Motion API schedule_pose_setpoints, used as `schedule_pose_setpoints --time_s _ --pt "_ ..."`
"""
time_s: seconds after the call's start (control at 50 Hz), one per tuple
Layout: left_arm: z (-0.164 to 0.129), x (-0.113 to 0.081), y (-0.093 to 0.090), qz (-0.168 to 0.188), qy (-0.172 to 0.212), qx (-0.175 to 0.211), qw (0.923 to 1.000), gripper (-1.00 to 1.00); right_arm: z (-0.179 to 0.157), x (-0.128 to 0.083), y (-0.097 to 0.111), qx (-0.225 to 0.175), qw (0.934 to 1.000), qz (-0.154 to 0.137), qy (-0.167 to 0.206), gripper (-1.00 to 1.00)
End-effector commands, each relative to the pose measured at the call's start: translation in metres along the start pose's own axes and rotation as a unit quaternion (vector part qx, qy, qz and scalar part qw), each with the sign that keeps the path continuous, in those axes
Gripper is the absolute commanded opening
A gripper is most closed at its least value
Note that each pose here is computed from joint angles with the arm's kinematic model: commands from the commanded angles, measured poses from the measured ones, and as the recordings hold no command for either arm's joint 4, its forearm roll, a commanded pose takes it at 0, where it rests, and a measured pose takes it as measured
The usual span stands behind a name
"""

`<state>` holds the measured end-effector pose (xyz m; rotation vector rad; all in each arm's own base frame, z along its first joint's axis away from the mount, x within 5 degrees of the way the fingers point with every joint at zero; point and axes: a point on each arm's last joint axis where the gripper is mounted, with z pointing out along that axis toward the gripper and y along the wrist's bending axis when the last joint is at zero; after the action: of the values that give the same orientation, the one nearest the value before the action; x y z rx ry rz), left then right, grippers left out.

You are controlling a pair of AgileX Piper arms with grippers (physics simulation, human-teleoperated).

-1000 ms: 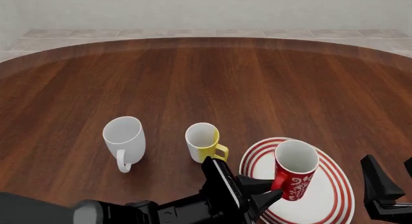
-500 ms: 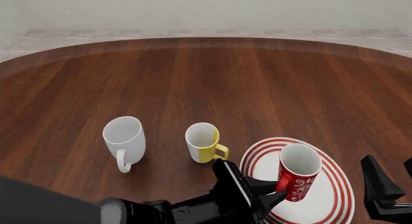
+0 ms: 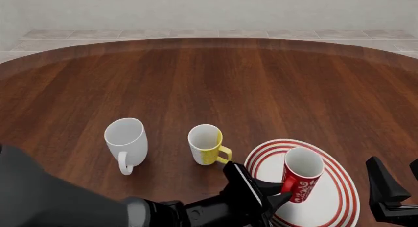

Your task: Pick up the red mug and put it on the plate

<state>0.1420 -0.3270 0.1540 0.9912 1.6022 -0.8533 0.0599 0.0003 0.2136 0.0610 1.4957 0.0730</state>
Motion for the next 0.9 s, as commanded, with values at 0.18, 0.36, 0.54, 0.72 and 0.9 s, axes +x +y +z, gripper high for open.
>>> schedule_pose_setpoints --time_s 0.18,0.36,0.54,0.72,0.9 --pt "0.007 0.004 0.003 0.003 -0.001 -0.003 1.0 -1.0 0.0 0.0 0.0 0.0 1.0 0.001 0.0 1.0" --pt "0.011 0.007 0.004 0.003 0.002 -0.005 1.0 -1.0 -0.001 0.0 0.0 0.0 1.0 0.003 0.0 1.0" --pt "0.015 0.01 0.005 0.001 0.005 -0.005 1.0 -1.0 -0.001 0.0 0.0 0.0 1.0 0.004 0.0 1.0" --pt "0.015 0.011 0.006 0.002 0.006 -0.007 1.0 -1.0 0.0 0.0 0.0 0.0 1.0 0.003 0.0 1.0" --pt "0.016 0.013 0.008 0.002 0.007 -0.01 0.9999 -1.0 0.0 0.0 0.0 -0.001 1.0 0.003 0.001 1.0"
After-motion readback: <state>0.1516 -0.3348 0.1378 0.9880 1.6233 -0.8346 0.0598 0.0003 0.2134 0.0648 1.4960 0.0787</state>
